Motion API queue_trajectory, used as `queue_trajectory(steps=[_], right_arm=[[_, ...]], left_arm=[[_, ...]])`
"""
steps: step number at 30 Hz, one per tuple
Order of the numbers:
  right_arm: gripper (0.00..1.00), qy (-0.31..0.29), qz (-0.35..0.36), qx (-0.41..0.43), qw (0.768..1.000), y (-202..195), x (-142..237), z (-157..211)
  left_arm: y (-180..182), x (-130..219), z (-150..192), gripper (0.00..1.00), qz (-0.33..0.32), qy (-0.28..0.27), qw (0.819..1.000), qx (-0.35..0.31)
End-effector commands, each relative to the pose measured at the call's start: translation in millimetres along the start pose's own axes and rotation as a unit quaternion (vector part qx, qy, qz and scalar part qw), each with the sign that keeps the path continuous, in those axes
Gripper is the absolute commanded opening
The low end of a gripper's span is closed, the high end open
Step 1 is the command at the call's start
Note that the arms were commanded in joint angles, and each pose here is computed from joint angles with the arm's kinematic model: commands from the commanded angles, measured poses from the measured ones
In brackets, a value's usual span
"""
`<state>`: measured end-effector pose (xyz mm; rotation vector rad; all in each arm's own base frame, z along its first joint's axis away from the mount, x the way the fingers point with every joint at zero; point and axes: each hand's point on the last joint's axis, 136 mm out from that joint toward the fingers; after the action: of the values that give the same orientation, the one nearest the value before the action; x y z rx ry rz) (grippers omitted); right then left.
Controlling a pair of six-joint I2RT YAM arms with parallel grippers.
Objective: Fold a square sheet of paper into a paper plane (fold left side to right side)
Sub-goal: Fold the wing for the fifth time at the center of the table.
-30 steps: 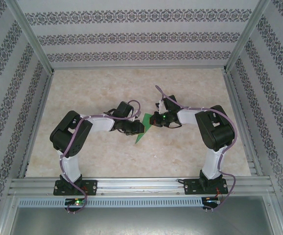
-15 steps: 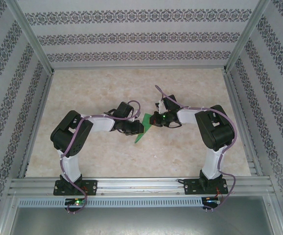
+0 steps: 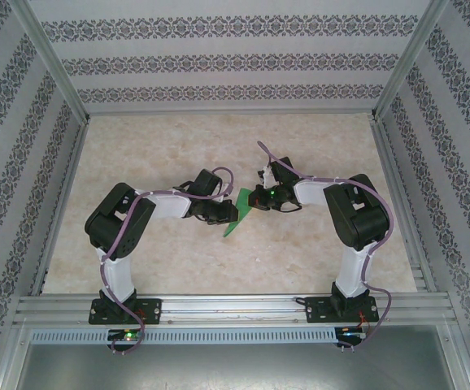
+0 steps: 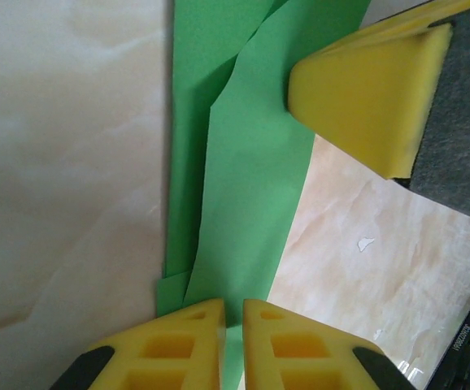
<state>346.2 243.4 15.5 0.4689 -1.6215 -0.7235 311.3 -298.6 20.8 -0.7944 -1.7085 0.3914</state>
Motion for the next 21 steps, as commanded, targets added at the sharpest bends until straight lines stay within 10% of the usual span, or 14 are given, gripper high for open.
queue_trajectory(steps=[1, 21], right_arm=[[0.00, 0.029, 0.068, -0.019, 0.997, -34.6, -7.7, 18.9], [0.00, -0.014, -0.083, 0.022, 0.996, 36.9, 13.6, 2.7]], left_arm=[[31.7, -11.1, 28.7, 0.13, -0.051, 0.037, 0.998, 0.014], [70.6, -10.8, 57.2, 0.04, -0.146, 0.067, 0.987, 0.011]])
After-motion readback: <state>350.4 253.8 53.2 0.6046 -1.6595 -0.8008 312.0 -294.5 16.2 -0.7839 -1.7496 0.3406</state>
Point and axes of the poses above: each hand's point on the last joint's axis, 136 mm out from that joint toward the fingers, its own x axis back along the fingers, its own y axis along the line the jaws close on, z = x × y, and after that the axes turned 10 degrees about -x, right-handed
